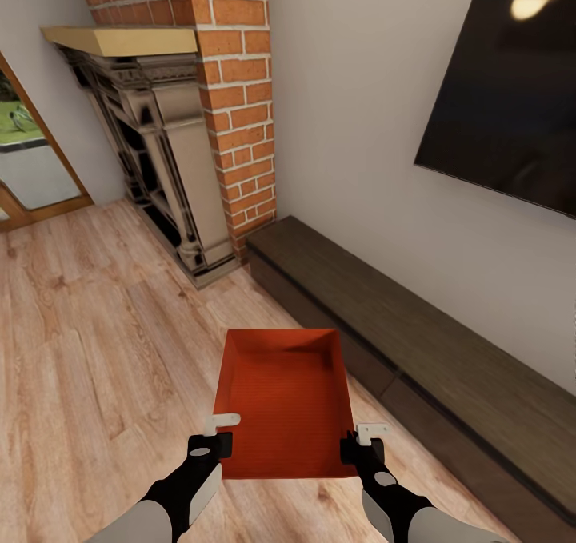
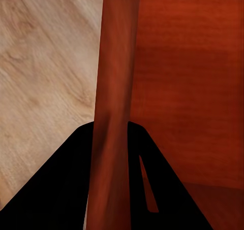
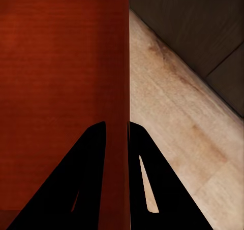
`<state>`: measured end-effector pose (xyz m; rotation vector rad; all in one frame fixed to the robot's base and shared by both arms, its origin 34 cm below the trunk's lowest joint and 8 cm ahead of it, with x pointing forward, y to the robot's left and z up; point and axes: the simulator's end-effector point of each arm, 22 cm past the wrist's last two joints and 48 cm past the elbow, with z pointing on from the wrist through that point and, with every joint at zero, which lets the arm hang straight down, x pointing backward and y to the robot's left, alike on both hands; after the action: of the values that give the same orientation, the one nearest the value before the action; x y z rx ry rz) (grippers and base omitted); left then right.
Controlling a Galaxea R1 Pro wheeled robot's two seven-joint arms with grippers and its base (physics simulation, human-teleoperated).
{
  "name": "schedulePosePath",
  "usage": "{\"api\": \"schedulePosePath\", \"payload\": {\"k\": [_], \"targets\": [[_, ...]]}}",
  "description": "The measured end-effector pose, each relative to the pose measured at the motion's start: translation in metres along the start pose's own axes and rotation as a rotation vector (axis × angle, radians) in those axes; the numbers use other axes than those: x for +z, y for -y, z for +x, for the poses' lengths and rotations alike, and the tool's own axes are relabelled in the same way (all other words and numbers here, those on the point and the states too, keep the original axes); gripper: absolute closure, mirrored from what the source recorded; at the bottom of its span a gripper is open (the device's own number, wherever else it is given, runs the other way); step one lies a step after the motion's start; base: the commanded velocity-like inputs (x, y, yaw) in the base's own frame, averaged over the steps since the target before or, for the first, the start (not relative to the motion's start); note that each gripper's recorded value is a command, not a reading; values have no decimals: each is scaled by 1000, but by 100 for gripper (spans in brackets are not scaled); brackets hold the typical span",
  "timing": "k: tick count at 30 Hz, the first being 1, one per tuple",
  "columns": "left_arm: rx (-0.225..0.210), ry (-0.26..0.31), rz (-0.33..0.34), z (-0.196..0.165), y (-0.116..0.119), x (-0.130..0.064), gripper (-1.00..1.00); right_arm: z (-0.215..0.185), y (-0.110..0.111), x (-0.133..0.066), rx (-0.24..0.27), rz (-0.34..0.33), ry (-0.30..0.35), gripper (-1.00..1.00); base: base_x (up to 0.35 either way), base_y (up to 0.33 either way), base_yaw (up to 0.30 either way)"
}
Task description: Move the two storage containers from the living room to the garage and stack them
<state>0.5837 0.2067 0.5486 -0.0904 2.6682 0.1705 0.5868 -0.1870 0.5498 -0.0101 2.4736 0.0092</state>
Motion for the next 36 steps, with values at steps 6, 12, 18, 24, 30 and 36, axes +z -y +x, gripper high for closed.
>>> {"api": "schedulePosePath", "payload": {"k": [6, 12, 18, 24, 30, 36], "targets": [[-2, 9, 0, -8, -1, -10, 100, -10, 0, -8, -1, 0, 9, 100, 0, 0, 0], [-3, 17, 0, -15, -2, -20, 100, -19, 0, -16, -1, 0, 17, 100, 0, 0, 0], [-4, 26, 1, -22, -3, -29, 100, -28, 0, -24, -1, 0, 26, 100, 0, 0, 0], [-5, 35, 1, -29, -4, -39, 100, -36, 0, -32, -1, 0, 35, 100, 0, 0, 0], [-6, 44, 1, -36, -5, -48, 100, -45, 0, -40, -1, 0, 44, 100, 0, 0, 0], [-8, 52, 1, -40, -5, -50, 100, -50, 0, -42, -1, 0, 53, 100, 0, 0, 0]]}}
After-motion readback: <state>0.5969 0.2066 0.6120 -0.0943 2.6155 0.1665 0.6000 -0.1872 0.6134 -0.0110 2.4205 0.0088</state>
